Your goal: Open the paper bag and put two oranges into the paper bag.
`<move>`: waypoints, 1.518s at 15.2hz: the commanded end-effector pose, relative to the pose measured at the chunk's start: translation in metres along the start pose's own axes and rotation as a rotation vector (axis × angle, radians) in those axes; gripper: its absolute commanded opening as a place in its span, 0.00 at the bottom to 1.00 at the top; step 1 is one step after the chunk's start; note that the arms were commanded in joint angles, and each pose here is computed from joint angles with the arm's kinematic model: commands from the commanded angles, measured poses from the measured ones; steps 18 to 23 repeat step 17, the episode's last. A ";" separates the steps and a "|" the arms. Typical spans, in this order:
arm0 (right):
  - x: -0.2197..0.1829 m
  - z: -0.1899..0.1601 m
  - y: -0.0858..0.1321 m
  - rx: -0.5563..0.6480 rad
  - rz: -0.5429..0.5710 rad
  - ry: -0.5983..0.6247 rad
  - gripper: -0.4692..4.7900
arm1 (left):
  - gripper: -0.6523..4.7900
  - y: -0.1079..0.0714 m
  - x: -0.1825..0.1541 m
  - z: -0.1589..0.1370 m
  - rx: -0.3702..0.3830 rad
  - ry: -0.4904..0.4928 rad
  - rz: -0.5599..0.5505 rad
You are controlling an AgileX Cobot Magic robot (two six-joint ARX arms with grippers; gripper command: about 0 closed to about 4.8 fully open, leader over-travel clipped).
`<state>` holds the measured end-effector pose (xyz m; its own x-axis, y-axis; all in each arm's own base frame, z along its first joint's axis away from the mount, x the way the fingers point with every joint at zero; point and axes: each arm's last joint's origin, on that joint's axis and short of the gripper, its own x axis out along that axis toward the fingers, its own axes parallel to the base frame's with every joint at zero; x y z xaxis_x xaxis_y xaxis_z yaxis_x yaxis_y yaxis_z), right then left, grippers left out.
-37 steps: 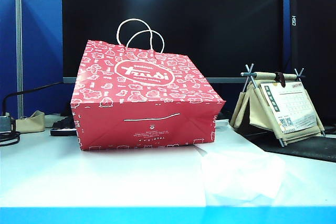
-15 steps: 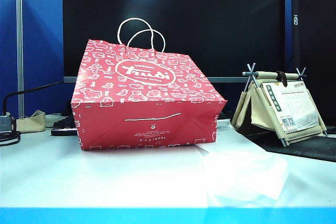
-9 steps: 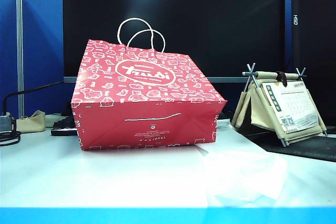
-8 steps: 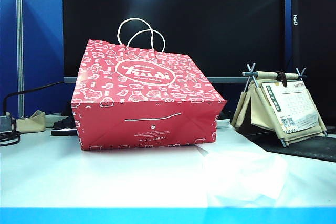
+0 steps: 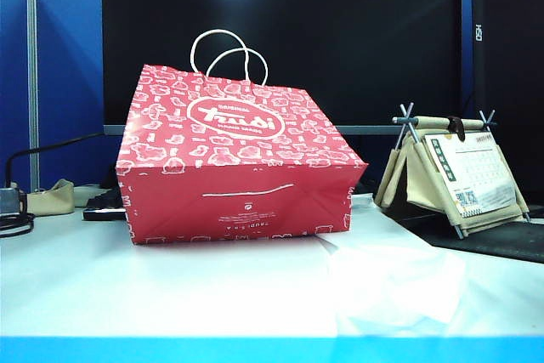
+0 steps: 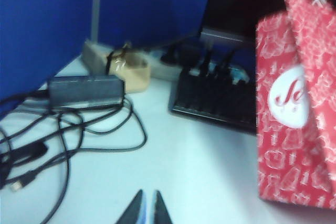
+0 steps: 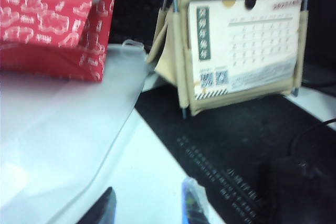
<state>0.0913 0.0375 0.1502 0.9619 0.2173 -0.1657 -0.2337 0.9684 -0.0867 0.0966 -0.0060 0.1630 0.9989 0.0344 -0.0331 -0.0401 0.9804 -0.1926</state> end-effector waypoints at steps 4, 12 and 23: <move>-0.004 0.006 -0.037 0.068 -0.321 -0.090 0.41 | 0.17 0.012 0.001 0.001 0.000 -0.004 0.089; -0.007 0.004 -0.050 0.083 -0.456 -0.080 0.41 | 0.17 0.017 0.001 0.002 -0.002 -0.015 0.138; -0.007 0.004 -0.050 0.083 -0.456 -0.080 0.41 | 0.17 0.017 0.001 0.002 -0.002 -0.014 0.138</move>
